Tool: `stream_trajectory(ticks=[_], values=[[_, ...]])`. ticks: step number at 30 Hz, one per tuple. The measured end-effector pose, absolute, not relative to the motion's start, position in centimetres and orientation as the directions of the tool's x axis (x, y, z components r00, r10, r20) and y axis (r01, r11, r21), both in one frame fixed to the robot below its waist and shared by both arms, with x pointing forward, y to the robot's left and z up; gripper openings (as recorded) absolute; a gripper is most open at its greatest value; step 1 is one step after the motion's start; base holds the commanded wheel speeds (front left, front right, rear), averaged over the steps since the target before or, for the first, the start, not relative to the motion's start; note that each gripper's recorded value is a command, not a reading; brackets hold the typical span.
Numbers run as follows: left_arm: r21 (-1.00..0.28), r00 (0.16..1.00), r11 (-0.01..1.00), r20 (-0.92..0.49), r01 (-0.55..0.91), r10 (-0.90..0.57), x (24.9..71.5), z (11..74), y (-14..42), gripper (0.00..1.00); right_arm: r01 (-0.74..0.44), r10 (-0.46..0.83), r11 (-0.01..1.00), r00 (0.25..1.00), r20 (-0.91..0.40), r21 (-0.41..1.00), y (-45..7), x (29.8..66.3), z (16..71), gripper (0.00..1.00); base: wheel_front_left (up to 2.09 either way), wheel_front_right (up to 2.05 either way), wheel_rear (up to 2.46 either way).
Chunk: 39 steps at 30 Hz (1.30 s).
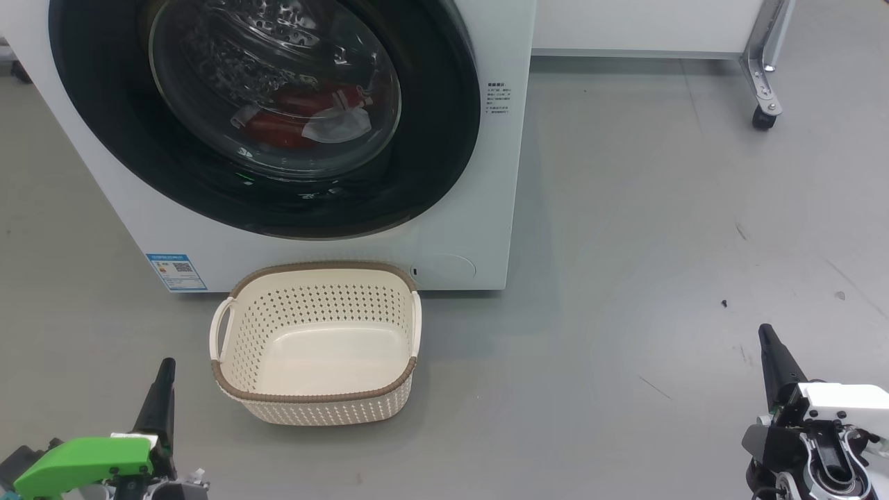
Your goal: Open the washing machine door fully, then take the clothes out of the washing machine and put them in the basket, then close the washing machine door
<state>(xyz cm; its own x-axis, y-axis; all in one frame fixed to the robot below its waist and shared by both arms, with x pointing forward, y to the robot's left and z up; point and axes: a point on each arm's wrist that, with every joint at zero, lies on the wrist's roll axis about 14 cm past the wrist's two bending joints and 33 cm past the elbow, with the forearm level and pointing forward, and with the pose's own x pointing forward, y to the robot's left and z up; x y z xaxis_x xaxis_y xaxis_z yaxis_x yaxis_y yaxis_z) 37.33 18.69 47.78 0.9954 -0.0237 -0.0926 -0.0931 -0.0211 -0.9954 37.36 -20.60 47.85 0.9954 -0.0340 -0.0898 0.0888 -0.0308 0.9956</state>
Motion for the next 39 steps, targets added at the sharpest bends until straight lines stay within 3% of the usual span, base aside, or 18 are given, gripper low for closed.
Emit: stream_trajectory(ticks=[5, 6, 7, 8, 9, 10, 14, 39], values=[[-0.995, 0.995, -0.021, -0.093, -0.093, -0.025, 37.3, 47.8, 18.7, 0.00, 0.089, -0.034, -0.031, 0.995, -0.090, 0.996, -20.6, 37.4, 47.8, 0.00, 0.00, 0.00, 0.00], [-0.995, 0.995, -0.021, -0.093, -0.093, -0.025, 37.3, 47.8, 18.7, 1.00, 0.089, -0.034, -0.031, 0.995, -0.090, 0.996, -20.6, 37.4, 47.8, 1.00, 0.00, 0.00, 0.00], [-0.995, 0.995, -0.023, -0.100, -0.101, -0.026, 37.2, 47.5, 18.6, 0.00, 0.096, -0.035, -0.033, 0.995, -0.097, 0.995, -20.6, 37.3, 47.6, 0.00, 0.00, 0.00, 0.00], [-0.993, 0.993, -0.026, -0.116, -0.116, -0.027, 37.0, 47.0, 18.5, 1.00, 0.111, -0.035, -0.038, 0.993, -0.112, 0.993, -20.5, 37.0, 47.1, 1.00, 0.00, 0.00, 0.00], [-0.990, 0.990, -0.032, -0.135, -0.136, -0.028, 36.7, 46.4, 18.3, 0.00, 0.131, -0.034, -0.044, 0.991, -0.133, 0.990, -20.3, 36.7, 46.4, 0.00, 0.00, 0.00, 0.00], [-0.987, 0.987, -0.037, -0.157, -0.158, -0.030, 36.3, 45.7, 18.1, 1.00, 0.154, -0.034, -0.051, 0.987, -0.156, 0.987, -20.2, 36.2, 45.6, 1.00, 0.00, 0.00, 0.00], [-0.979, 0.980, -0.050, -0.198, -0.200, -0.036, 35.4, 44.3, 17.5, 1.00, 0.199, -0.036, -0.067, 0.979, -0.202, 0.978, -19.9, 35.2, 44.1, 1.00, 0.00, 0.00, 0.00], [-0.986, 0.986, 0.014, -0.166, -0.166, 0.008, 35.8, 45.3, 17.6, 1.00, 0.159, -0.105, -0.002, 0.982, -0.159, 0.987, -20.8, 35.6, 45.5, 1.00, 0.00, 0.00, 0.00]])
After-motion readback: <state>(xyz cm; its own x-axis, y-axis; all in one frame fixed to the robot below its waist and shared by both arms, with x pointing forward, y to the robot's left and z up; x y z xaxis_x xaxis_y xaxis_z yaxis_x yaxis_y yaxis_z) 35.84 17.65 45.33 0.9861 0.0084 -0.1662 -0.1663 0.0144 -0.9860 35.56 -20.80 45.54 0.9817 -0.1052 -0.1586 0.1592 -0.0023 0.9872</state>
